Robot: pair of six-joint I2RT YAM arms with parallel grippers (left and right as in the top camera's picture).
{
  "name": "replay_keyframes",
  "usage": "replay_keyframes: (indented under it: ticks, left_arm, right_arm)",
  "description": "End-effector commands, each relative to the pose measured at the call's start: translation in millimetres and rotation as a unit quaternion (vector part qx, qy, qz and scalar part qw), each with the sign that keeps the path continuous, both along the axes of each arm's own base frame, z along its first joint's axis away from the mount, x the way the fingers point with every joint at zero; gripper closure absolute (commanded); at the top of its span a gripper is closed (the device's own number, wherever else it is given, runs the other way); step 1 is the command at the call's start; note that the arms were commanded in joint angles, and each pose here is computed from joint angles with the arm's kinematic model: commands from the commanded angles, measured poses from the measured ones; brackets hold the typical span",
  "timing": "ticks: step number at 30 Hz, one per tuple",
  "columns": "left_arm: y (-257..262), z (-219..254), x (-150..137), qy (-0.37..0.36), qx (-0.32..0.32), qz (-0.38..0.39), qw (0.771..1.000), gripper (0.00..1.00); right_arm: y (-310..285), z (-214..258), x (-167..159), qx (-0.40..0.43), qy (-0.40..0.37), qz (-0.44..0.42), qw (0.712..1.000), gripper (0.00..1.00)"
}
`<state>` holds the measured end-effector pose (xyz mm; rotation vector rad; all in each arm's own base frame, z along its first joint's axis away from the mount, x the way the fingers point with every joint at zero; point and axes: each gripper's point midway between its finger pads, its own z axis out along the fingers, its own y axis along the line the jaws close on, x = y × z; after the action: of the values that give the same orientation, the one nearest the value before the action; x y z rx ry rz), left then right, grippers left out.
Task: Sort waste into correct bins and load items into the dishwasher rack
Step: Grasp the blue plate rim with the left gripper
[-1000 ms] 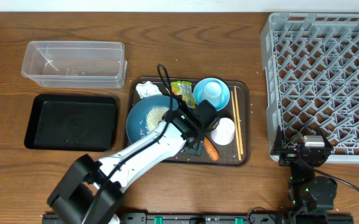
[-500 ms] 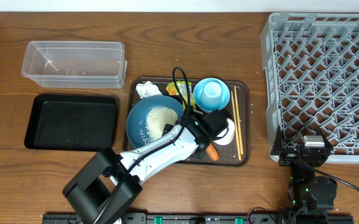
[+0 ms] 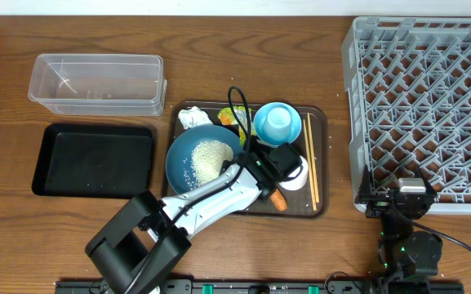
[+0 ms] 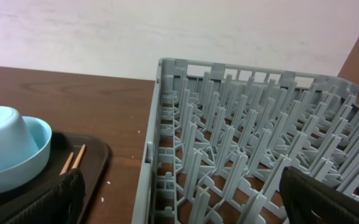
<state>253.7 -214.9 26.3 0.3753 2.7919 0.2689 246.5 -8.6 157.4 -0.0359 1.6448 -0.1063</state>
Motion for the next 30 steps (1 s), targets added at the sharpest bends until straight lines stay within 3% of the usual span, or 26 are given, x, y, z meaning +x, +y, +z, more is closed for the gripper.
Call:
replay_keyframes:
  ticks: [1, 20, 30]
  left_arm:
    - [9.2, -7.9, -3.0, 0.001, 0.015, 0.014, 1.000, 0.23]
    - [17.6, -15.0, -9.9, 0.011, 0.028, 0.014, 0.999, 0.28]
    - [18.6, -15.9, -10.5, 0.011, 0.029, 0.014, 0.999, 0.35]
  right_arm:
    - [4.8, -1.5, 0.1, -0.005, 0.003, 0.009, 1.000, 0.01]
    - [4.8, -1.5, 0.1, -0.005, 0.003, 0.009, 1.000, 0.01]
    - [4.8, -1.5, 0.1, -0.005, 0.003, 0.009, 1.000, 0.01]
